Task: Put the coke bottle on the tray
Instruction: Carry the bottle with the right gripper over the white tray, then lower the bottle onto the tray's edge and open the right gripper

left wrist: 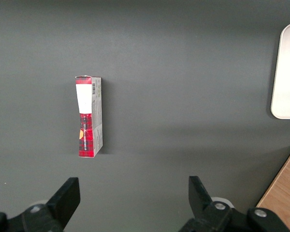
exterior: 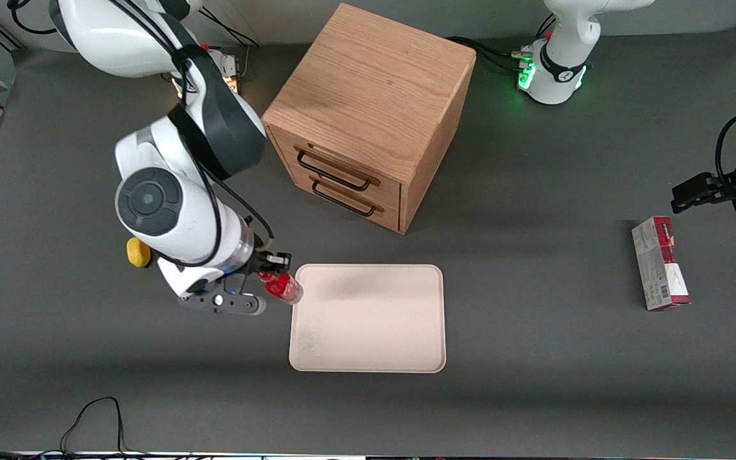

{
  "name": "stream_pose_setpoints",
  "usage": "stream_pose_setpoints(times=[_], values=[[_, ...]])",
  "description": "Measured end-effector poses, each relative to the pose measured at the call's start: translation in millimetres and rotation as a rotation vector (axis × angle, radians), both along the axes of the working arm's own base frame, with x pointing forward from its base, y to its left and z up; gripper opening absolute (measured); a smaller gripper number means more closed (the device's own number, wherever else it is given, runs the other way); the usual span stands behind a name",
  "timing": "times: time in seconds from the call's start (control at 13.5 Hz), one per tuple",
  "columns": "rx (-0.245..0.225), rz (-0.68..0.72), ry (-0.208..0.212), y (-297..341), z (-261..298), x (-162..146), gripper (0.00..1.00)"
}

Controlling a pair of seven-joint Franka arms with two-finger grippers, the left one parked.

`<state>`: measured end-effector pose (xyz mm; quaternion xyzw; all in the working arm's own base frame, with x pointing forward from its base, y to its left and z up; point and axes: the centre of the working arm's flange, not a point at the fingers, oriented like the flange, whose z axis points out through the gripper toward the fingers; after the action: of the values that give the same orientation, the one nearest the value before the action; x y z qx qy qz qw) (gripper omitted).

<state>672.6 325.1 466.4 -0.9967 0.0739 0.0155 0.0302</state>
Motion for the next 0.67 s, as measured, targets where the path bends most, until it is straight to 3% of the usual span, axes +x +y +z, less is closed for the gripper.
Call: stream_pose_setpoints(times=[0.44, 0.67], values=[[-0.011, -0.021, -0.083, 27.0, -99.2, 29.5, 0.31], [-0.023, -0.027, -0.107, 23.6, -120.2, 37.9, 0.31]])
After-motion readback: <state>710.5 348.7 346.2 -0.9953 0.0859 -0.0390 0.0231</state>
